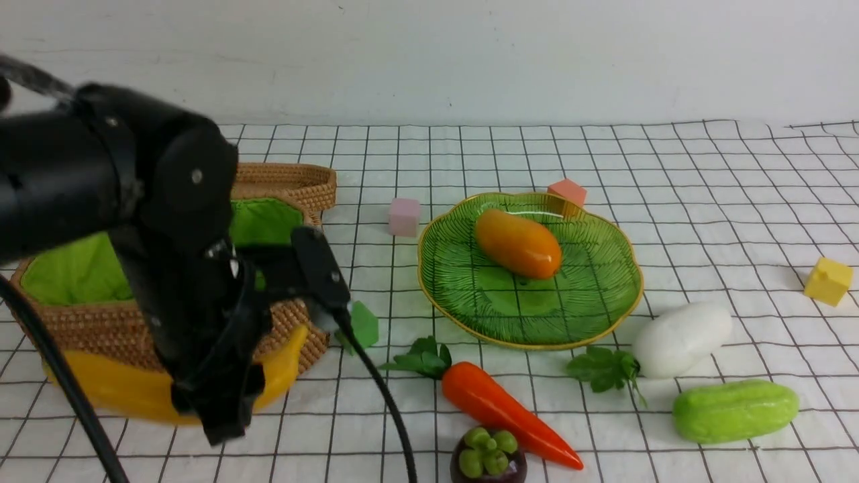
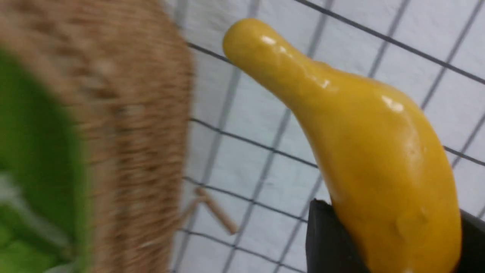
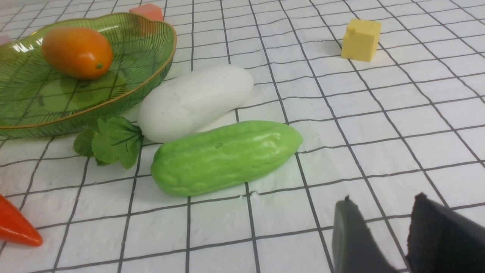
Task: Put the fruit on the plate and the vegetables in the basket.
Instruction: Use the left arm to grab a banana and put it into the right plate
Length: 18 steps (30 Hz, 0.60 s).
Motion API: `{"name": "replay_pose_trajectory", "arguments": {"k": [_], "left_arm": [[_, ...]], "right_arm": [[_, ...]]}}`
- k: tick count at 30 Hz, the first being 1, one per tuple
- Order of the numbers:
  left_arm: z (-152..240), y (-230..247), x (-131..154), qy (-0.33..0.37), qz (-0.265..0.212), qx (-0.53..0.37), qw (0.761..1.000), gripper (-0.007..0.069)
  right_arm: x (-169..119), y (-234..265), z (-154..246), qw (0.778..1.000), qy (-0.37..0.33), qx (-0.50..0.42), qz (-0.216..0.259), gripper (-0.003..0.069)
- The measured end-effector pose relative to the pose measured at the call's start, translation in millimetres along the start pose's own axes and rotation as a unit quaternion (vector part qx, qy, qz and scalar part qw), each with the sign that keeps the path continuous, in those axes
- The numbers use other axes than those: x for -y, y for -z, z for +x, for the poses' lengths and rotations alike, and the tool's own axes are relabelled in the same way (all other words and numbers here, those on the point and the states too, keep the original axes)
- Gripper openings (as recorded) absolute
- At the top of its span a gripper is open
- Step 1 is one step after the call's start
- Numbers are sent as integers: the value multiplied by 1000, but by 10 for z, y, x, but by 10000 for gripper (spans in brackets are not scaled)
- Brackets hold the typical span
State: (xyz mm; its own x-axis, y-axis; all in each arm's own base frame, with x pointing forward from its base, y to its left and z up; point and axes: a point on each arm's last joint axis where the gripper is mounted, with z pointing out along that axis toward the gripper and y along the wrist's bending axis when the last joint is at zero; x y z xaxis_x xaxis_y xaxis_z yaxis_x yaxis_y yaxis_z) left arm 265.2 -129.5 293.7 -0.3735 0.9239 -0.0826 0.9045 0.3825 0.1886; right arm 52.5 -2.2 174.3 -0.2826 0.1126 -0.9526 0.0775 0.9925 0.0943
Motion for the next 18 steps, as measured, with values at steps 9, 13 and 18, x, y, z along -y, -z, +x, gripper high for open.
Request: {"name": "replay_pose_trajectory", "arguments": {"k": [9,13,18], "left_arm": [[-283,681,-149,68,-31,162,984,309],[-653,756,-209,127,3,290,949,309],[-1237,420,-269,59,16,291,955,309]], "right_arm": [[0,0,0,1000,0,0,0,243],[0,0,0,1000,0,0,0,243],[0,0,0,1000,0,0,0,243]]}}
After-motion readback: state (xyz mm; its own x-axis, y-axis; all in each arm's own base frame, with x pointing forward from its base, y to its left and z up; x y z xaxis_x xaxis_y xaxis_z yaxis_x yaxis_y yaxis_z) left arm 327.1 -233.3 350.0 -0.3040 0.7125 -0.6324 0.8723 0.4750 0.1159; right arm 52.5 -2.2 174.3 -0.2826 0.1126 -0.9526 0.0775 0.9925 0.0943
